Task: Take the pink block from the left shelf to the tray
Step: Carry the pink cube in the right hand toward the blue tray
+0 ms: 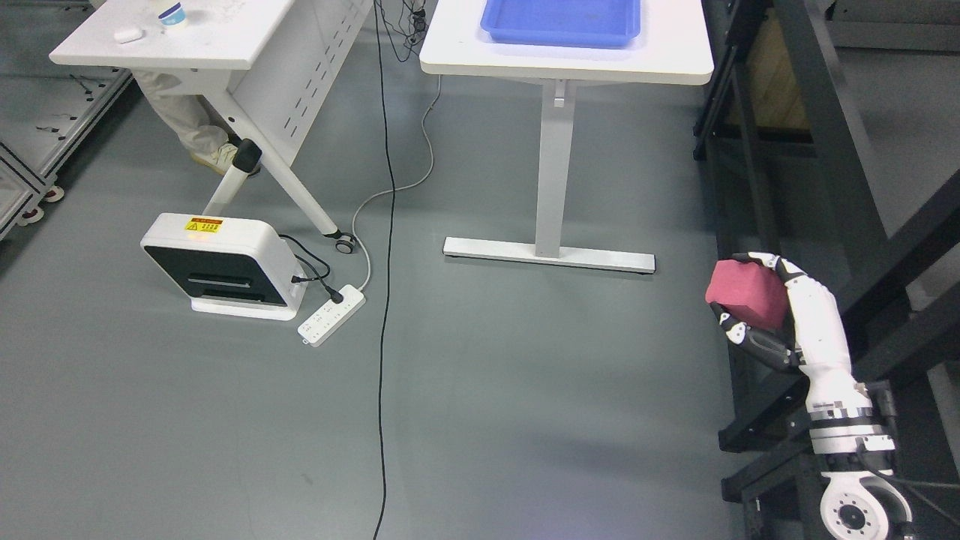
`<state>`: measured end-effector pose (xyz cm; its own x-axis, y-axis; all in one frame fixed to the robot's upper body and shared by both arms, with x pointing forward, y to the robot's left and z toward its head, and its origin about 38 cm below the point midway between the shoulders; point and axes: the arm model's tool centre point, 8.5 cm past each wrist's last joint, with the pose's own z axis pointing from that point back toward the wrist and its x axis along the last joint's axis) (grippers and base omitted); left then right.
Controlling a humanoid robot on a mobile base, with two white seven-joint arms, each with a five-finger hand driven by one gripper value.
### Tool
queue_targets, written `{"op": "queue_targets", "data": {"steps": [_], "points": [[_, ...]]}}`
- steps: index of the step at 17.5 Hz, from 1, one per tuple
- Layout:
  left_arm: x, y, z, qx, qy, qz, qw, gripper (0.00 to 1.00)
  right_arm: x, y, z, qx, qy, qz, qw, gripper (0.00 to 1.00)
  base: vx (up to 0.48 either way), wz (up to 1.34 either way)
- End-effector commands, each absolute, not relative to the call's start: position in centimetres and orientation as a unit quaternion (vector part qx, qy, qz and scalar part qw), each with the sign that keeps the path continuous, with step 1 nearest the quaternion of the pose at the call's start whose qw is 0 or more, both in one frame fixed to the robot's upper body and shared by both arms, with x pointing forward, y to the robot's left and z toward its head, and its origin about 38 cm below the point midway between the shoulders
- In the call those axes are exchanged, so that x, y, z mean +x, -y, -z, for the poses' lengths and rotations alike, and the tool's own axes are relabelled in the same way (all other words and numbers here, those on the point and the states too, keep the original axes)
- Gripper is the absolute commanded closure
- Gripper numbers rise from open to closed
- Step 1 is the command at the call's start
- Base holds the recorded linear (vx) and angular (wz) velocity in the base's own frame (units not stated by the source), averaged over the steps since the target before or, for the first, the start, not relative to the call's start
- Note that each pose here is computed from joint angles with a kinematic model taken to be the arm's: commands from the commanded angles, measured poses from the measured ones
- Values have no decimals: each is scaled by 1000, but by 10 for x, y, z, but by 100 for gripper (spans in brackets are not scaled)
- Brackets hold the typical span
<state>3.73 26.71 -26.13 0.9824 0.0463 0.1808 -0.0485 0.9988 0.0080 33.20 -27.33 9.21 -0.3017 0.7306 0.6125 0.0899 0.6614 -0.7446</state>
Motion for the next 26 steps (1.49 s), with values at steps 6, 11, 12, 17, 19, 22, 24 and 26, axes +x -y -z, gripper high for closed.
{"op": "queue_targets", "data": {"steps": [6,11,12,17,19,22,24,26], "points": [[31,-278,261,15,87,-23,996,0,330,276,-91,-275,745,-311,521,97,10,40],[31,-278,261,15,87,-23,996,0,330,276,-92,-276,745,-313,521,97,43,101],[31,-278,261,15,87,-23,996,0,330,278,-92,-277,744,-315,520,97,66,304],[31,-278,261,15,87,-23,996,0,323,279,-85,-274,739,-320,527,97,114,313],[31,-278,261,15,87,-23,996,0,322,278,-83,-272,738,-321,528,97,160,309],[31,-278,261,15,87,-23,996,0,322,277,-83,-270,738,-322,528,97,214,204],[31,-278,261,15,86,-23,996,0,321,277,-82,-270,736,-322,531,97,234,81],[31,-278,261,15,87,-23,996,0,321,276,-81,-270,736,-320,533,97,278,-45]]}}
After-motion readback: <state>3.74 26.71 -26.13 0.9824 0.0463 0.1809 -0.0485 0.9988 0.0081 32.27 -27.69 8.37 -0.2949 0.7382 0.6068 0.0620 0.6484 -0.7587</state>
